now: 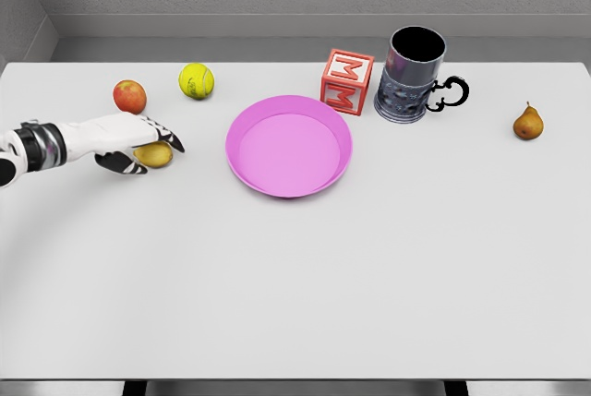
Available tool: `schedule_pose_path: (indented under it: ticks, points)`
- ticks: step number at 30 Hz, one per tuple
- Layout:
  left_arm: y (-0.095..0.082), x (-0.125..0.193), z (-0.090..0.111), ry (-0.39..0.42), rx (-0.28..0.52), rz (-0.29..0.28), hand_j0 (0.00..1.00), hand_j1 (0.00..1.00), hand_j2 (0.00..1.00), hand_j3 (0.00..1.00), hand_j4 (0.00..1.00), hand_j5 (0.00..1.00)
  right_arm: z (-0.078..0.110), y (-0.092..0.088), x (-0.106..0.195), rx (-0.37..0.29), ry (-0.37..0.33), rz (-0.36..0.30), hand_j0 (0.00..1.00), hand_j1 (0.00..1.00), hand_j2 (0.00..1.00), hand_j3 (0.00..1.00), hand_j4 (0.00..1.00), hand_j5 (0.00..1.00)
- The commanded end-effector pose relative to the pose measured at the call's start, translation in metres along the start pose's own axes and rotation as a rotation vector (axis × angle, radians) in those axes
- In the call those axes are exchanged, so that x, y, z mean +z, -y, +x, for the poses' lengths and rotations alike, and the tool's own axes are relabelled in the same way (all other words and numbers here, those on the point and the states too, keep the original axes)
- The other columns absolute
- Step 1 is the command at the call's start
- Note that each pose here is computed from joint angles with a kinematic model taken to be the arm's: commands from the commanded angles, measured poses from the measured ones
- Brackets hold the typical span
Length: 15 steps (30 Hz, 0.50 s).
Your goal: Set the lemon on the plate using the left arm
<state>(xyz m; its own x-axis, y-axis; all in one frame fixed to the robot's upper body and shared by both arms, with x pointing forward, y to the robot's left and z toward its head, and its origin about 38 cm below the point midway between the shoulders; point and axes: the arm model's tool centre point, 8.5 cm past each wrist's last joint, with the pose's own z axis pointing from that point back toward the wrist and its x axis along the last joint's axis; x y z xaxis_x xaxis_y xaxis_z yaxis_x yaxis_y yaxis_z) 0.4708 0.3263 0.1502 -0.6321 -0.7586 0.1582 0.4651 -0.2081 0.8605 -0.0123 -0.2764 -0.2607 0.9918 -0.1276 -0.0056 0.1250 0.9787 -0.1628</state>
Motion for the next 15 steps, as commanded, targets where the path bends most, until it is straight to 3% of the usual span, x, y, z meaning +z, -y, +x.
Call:
schedule_pose_path:
  ticks: [1, 2, 3, 10, 15]
  points:
    - [-0.0006, -0.0003, 0.0003, 0.001, 0.005, 0.005, 0.73, 0.73, 0.73, 0.73, 0.73, 0.73, 0.0000, 0.0000, 0.0000, 0.001, 0.000, 0.000, 1.00, 1.00, 1.00, 1.00, 1.00, 1.00]
    - [-0.0003, -0.0006, 0.0005, 0.002, 0.005, 0.003, 0.73, 0.73, 0.73, 0.73, 0.73, 0.73, 0.0000, 0.0000, 0.0000, 0.000, 0.000, 0.000, 1.00, 1.00, 1.00, 1.00, 1.00, 1.00]
    - [-0.0003, -0.0006, 0.0005, 0.002, 0.005, 0.003, 0.63, 0.63, 0.63, 0.63, 0.63, 0.63, 0.0000, -0.0001, 0.0000, -0.002, 0.000, 0.002, 1.00, 1.00, 1.00, 1.00, 1.00, 1.00]
    - [-0.0002, 0.0000, 0.0001, 0.001, 0.005, 0.003, 0.47, 0.47, 0.47, 0.47, 0.47, 0.47, 0.0000, 0.0000, 0.0000, 0.001, 0.000, 0.000, 1.00, 1.00, 1.00, 1.00, 1.00, 1.00]
    - [-0.0002, 0.0006, -0.0004, -0.001, 0.004, 0.002, 0.43, 0.43, 0.43, 0.43, 0.43, 0.43, 0.0000, 0.0000, 0.0000, 0.000, 0.000, 0.000, 1.00, 1.00, 1.00, 1.00, 1.00, 1.00]
